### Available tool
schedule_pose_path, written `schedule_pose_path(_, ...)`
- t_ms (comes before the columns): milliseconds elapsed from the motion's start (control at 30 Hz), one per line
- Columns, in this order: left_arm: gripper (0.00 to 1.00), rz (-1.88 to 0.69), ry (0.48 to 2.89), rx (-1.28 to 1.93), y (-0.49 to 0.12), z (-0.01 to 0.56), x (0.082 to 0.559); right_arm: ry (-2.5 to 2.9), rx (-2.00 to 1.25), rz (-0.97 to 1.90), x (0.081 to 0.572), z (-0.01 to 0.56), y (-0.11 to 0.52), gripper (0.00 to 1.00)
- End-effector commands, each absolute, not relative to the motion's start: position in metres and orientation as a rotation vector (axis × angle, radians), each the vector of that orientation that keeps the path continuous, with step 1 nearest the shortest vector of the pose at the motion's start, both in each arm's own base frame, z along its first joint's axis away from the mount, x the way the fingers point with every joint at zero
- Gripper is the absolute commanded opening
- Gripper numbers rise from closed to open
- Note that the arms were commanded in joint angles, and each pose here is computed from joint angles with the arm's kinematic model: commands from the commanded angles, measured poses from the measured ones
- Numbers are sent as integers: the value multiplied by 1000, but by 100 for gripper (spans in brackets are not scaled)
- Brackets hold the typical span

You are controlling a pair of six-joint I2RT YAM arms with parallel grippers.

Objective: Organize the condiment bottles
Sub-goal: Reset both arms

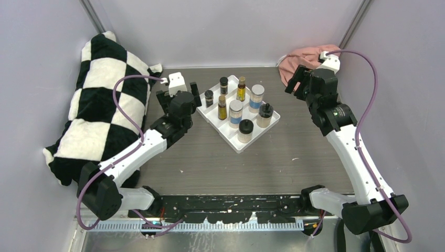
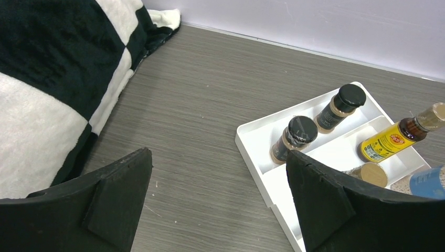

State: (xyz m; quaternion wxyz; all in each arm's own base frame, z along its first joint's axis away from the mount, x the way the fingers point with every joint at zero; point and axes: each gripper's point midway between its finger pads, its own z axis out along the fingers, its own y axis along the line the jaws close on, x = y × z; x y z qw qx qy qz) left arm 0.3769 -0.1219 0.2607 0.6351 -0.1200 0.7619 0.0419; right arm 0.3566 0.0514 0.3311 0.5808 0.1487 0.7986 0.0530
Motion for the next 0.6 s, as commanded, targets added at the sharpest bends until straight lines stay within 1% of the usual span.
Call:
schedule_pose_path(0, 100, 76, 1706, -330, -117, 271, 372, 1798, 344, 139, 353, 351, 51, 78)
schedule_pose_path(567, 100, 60, 1711, -322, -118, 269, 370, 1797, 323, 154, 349, 351, 55, 78)
